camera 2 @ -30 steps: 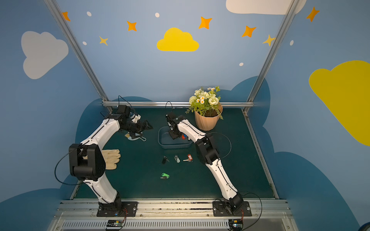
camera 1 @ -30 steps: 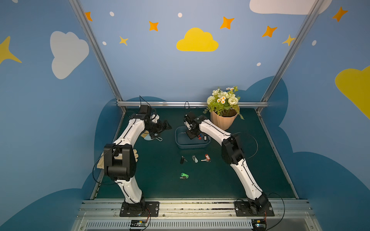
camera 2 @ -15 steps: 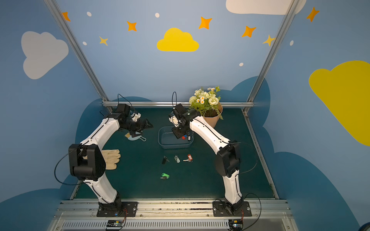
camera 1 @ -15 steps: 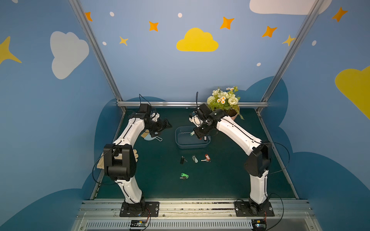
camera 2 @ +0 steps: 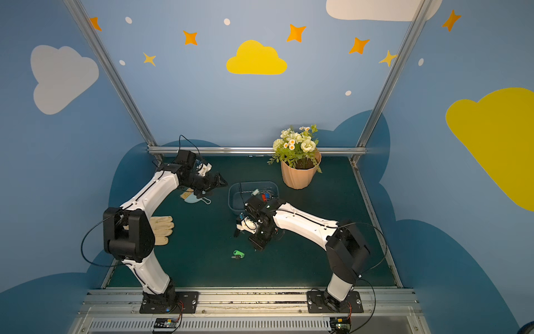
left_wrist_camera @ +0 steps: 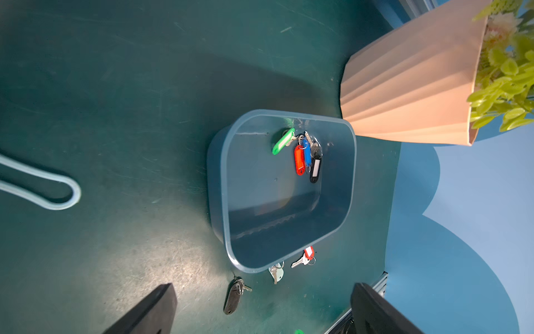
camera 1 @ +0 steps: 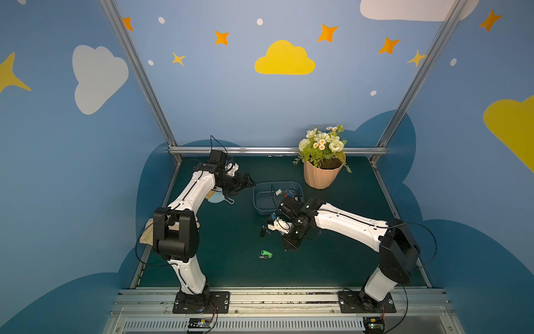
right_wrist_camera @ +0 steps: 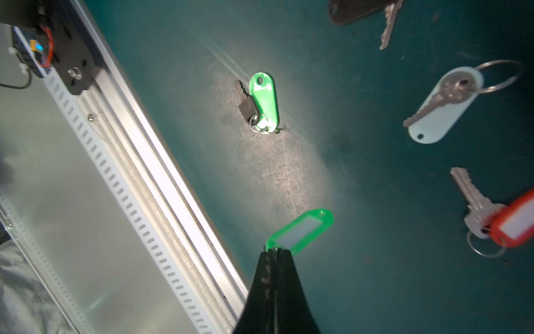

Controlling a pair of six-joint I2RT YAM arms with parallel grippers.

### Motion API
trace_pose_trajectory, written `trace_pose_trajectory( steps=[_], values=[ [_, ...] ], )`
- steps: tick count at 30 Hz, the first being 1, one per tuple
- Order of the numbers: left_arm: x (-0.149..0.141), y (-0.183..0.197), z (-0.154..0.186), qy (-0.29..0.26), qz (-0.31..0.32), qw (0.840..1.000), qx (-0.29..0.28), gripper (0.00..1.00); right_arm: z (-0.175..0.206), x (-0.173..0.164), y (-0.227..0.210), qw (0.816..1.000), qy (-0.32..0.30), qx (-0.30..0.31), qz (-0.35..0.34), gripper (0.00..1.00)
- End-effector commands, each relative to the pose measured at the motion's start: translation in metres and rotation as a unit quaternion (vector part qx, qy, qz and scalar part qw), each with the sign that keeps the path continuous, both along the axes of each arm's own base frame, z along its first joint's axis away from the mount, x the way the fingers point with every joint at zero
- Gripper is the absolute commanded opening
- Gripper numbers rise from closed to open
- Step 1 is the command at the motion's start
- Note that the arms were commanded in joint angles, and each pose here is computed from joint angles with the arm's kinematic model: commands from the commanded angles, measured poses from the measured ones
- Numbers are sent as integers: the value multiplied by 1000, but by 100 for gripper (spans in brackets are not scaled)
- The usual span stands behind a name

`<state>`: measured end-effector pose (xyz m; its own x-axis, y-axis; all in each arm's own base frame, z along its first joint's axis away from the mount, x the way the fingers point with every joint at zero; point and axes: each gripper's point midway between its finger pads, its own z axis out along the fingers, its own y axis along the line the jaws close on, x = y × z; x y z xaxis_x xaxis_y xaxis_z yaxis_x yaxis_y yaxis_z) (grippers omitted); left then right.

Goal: Take the keys out of the storage box
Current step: Place the key at the center of the board.

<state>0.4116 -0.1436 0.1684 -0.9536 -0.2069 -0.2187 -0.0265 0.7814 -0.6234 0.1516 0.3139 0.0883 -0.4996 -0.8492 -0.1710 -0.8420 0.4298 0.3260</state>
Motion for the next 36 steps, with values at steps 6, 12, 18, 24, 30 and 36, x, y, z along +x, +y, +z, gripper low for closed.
trace_pose_trajectory(
  steps=[6, 12, 18, 24, 30, 36],
  values=[
    [-7, -3, -4, -10, -1, 1000, 3, 100, -34, 16, 30, 1000, -15, 20, -11, 0],
    [-16, 3, -9, -10, 6, 1000, 6, 100, -53, 22, 24, 999, -28, 3, -30, 0],
    [-20, 11, -5, -12, 26, 1000, -14, 100, -57, 24, 0, 998, -42, -20, -45, 0],
    [-19, 12, -10, -14, 27, 999, -16, 100, -65, 32, -8, 996, -55, -31, -62, 0],
    [-19, 13, -5, -17, 28, 999, -20, 100, -58, 34, 1, 996, -63, -28, -57, 28],
    [-14, 16, -1, -23, 34, 999, -20, 100, -25, 50, 0, 994, -93, -16, -55, 45]
  ],
)
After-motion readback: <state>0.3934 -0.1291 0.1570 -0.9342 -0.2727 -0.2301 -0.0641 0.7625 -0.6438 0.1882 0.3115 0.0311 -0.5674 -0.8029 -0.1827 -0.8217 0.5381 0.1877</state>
